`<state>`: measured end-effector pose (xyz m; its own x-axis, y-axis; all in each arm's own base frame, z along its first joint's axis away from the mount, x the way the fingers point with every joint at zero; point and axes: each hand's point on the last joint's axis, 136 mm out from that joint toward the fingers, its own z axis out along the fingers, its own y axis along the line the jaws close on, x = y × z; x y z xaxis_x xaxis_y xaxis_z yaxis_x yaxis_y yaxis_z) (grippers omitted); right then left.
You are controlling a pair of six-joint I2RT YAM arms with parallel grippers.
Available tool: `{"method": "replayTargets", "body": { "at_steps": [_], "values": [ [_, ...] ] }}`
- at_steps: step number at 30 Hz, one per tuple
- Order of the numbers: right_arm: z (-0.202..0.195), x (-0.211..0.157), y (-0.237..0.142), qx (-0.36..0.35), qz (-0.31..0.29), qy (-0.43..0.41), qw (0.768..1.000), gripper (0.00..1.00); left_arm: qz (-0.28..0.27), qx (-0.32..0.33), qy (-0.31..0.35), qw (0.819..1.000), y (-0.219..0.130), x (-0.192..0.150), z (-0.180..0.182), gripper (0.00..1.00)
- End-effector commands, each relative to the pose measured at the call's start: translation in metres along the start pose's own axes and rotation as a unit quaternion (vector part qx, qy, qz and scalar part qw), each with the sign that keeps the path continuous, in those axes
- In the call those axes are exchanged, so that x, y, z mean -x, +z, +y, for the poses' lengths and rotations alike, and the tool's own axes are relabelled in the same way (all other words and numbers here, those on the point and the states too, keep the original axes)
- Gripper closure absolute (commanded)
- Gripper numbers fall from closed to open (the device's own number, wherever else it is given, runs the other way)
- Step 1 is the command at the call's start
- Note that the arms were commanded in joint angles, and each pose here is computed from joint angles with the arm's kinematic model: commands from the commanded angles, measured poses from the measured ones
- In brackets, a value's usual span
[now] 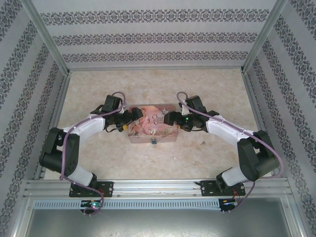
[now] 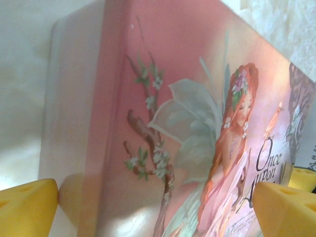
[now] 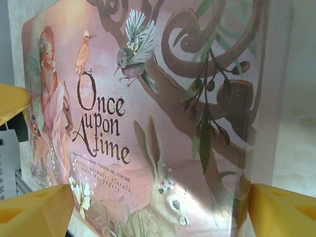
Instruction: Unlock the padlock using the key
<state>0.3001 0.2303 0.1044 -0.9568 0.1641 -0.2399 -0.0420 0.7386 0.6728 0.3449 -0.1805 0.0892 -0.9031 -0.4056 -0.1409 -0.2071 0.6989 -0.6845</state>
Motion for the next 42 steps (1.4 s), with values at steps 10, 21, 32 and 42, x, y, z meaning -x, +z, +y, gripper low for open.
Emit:
{"method": "replayTargets", "body": {
  "at_steps": [10, 21, 32, 42],
  "values": [
    [0.024, 0.051, 0.001, 0.04, -0.067, -0.01, 0.997, 0.11, 0.021, -0.086, 0.088, 0.992, 0.04, 0.047, -0.073, 0.0],
    [0.02, 0.087, 0.002, 0.027, -0.105, -0.003, 0.994, 0.12, 0.026, -0.073, 0.108, 0.991, 0.062, 0.077, -0.085, 0.01],
    [0.009, 0.095, 0.005, 0.011, -0.112, 0.014, 0.994, 0.12, 0.028, -0.071, 0.109, 0.991, 0.074, 0.09, -0.091, 0.01],
    [-0.016, 0.102, -0.03, -0.07, -0.179, 0.007, 0.981, 0.08, -0.008, -0.054, 0.106, 0.993, 0.046, 0.112, -0.08, 0.01]
  ]
}}
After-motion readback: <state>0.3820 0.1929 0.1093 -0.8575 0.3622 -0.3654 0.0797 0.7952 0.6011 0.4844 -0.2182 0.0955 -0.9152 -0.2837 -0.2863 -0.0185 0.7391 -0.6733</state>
